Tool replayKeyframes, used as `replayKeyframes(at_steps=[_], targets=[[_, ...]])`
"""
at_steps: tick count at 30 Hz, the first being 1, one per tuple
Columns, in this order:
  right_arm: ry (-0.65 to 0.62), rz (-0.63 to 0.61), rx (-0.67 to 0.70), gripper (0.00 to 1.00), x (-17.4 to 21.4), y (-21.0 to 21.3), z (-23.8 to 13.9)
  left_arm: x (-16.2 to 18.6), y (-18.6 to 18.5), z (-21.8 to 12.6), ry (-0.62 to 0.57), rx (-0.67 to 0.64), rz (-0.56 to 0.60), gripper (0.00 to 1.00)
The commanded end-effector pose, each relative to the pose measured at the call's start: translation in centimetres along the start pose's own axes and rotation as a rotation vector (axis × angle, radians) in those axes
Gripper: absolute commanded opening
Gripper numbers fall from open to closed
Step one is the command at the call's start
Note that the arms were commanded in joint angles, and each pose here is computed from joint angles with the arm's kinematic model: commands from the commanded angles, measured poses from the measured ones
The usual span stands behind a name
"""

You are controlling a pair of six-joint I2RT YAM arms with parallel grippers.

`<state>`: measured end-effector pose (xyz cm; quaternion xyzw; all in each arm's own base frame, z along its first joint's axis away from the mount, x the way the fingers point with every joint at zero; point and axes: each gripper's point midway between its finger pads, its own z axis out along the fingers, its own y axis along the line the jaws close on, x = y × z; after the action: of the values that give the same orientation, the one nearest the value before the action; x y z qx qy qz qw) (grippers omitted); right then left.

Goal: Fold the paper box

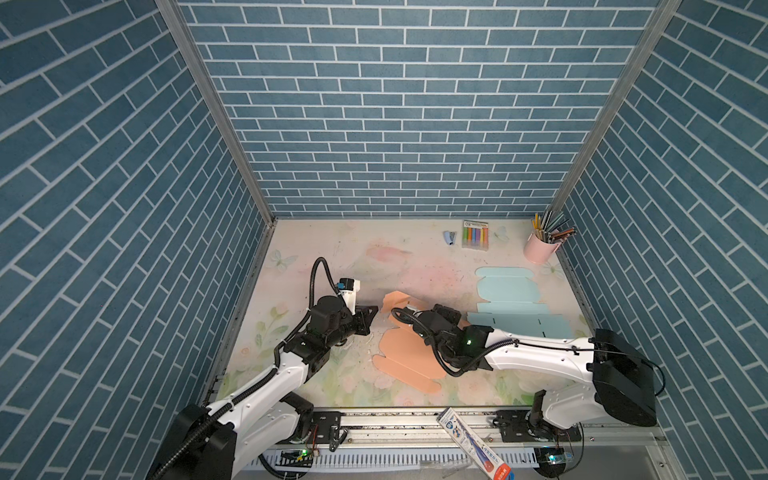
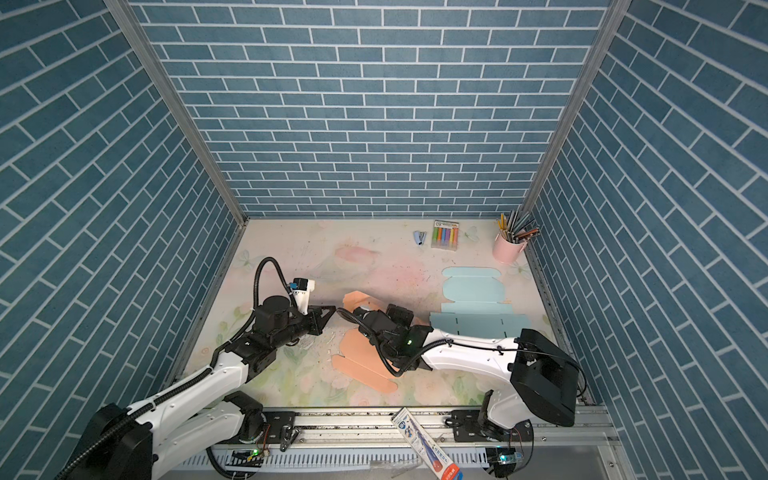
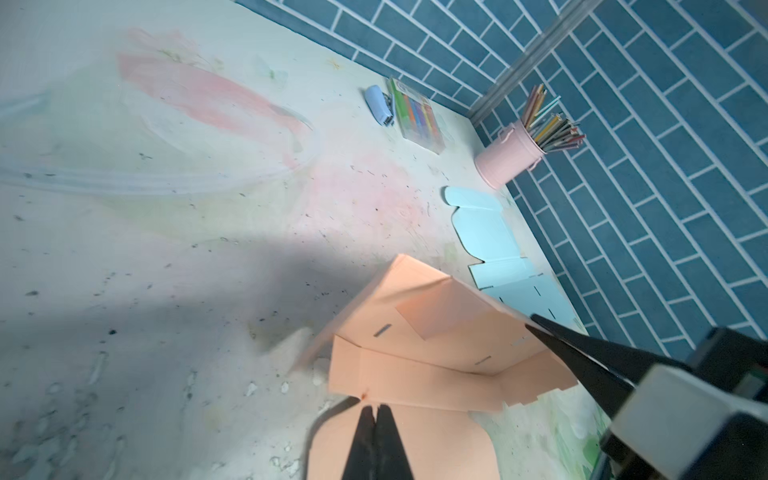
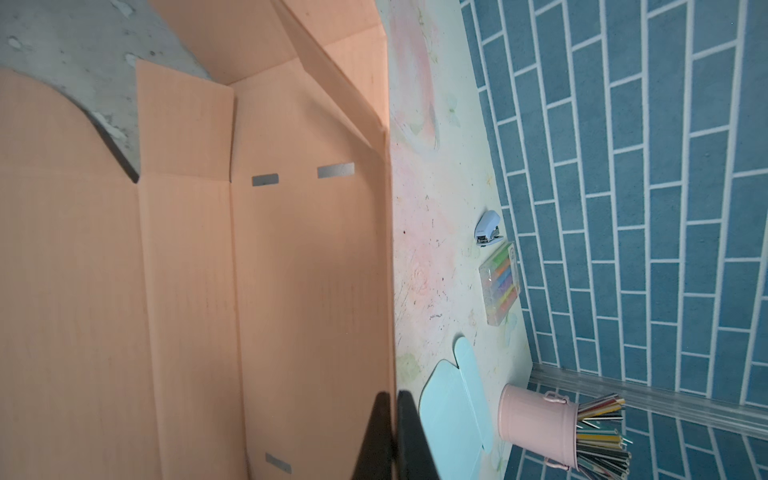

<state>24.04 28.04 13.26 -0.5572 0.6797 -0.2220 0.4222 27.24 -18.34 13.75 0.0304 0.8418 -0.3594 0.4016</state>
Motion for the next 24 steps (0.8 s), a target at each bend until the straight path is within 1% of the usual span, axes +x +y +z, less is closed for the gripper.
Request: replayKeyframes(at_steps=[1,4,6,10,13,18,21,24], targets=[[-0.008,-0.051,0.069,0.00,-0.5,-0.8,-0.2,-2.2,1.6,0.0,-0.029,-0.039,-0.032,0.00],[0.010,-0.083,0.077,0.00,-0.3,-0.3,0.2,-4.0,3.7,0.6,-0.059,-0.080,-0.036,0.00],[0.000,-0.098,0.077,0.00,-0.4,-0.2,0.2,-4.7,5.0,1.8,-0.046,-0.083,-0.032,0.00],[-0.015,-0.125,0.078,0.00,-1.0,0.0,0.4,-5.1,5.3,4.1,-0.023,-0.055,0.011,0.00],[-0.014,-0.167,0.058,0.00,-0.9,1.0,0.9,-4.6,5.4,5.4,-0.020,-0.025,0.027,0.00],[0.003,-0.217,0.061,0.00,-0.9,2.2,2.2,-3.2,6.3,8.1,0.031,0.015,0.035,0.00],[-0.010,-0.221,0.056,0.00,-1.1,2.6,2.7,-2.3,5.4,9.4,0.070,0.049,0.074,0.00],[-0.027,-0.234,0.075,0.00,-1.5,2.3,3.0,-1.1,4.4,9.9,0.101,0.078,0.102,0.00]])
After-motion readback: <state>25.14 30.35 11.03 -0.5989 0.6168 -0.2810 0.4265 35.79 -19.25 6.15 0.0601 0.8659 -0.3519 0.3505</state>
